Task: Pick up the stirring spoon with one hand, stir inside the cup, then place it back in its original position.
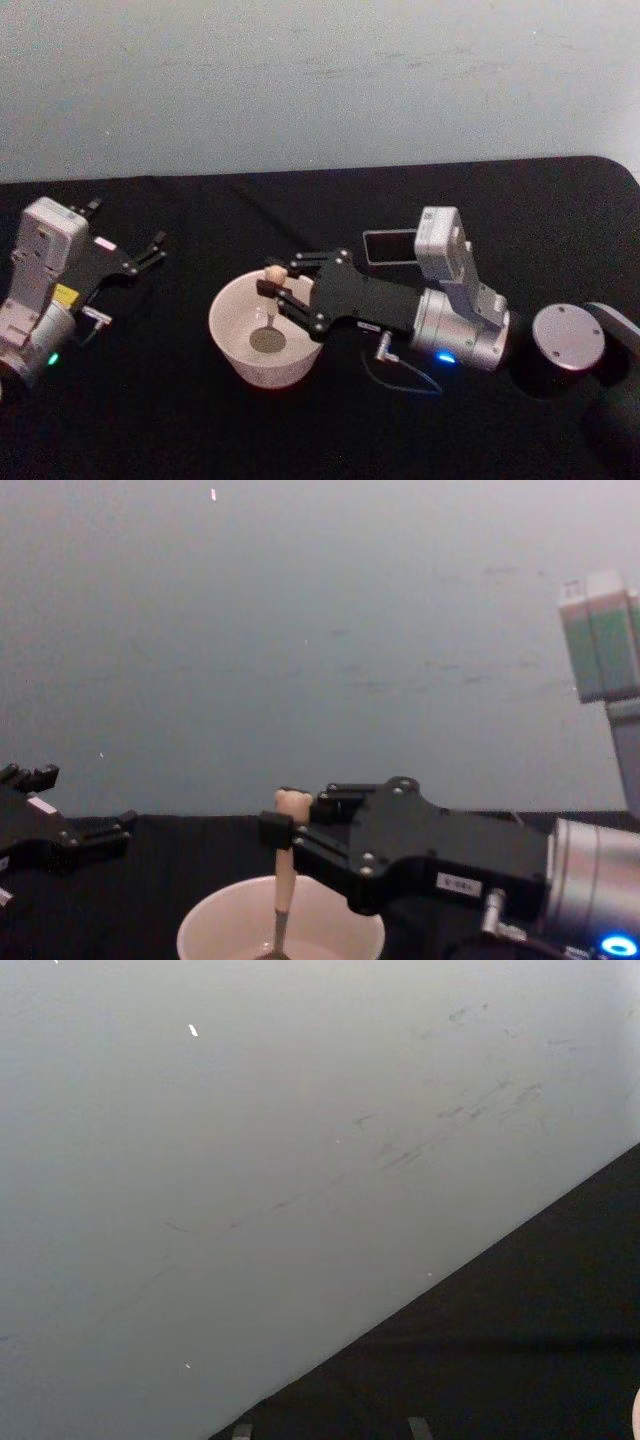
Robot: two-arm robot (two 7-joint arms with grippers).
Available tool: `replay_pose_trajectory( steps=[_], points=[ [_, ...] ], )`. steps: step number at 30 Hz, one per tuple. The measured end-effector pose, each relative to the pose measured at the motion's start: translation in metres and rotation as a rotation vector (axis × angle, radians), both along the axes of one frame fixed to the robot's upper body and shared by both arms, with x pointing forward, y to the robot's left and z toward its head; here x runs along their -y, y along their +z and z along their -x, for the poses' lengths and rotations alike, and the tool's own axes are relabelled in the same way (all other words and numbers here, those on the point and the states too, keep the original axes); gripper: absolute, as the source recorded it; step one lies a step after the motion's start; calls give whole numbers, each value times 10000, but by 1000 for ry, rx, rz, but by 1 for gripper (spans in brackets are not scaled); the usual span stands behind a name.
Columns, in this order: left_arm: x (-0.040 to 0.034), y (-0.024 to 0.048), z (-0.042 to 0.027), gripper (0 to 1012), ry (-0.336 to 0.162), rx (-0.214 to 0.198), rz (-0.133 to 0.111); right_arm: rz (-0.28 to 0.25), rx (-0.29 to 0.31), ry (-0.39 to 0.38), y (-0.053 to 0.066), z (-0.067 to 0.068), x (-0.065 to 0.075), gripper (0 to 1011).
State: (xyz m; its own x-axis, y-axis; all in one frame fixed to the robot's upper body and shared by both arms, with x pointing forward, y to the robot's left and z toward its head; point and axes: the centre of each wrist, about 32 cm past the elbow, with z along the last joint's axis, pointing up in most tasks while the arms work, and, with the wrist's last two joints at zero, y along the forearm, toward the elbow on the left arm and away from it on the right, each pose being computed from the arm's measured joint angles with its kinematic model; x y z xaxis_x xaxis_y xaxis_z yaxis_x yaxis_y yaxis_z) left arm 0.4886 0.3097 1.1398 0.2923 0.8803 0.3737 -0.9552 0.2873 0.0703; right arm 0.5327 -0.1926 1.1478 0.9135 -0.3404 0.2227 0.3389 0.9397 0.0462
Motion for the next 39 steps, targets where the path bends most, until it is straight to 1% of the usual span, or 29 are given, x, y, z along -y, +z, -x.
replay_pose_trajectory(
  steps=[4,9,14,18,26,33,39],
  points=[
    [0,0,0,1001,0,0,0,-7,-1,-9,7,-80,-59,214],
    [0,0,0,1001,0,0,0,-7,4,-22,10,-155,-88,214],
    [0,0,0,1001,0,0,0,-2,8,-41,5,-209,-76,214],
    [0,0,0,1001,0,0,0,0,11,-55,8,-221,-47,214],
    [0,0,0,1001,0,0,0,-1,16,-74,23,-201,36,214],
    [0,0,0,1001,0,0,0,-1,18,-82,36,-144,119,214],
    [0,0,0,1001,0,0,0,8,17,-81,22,-77,180,214]
  ],
)
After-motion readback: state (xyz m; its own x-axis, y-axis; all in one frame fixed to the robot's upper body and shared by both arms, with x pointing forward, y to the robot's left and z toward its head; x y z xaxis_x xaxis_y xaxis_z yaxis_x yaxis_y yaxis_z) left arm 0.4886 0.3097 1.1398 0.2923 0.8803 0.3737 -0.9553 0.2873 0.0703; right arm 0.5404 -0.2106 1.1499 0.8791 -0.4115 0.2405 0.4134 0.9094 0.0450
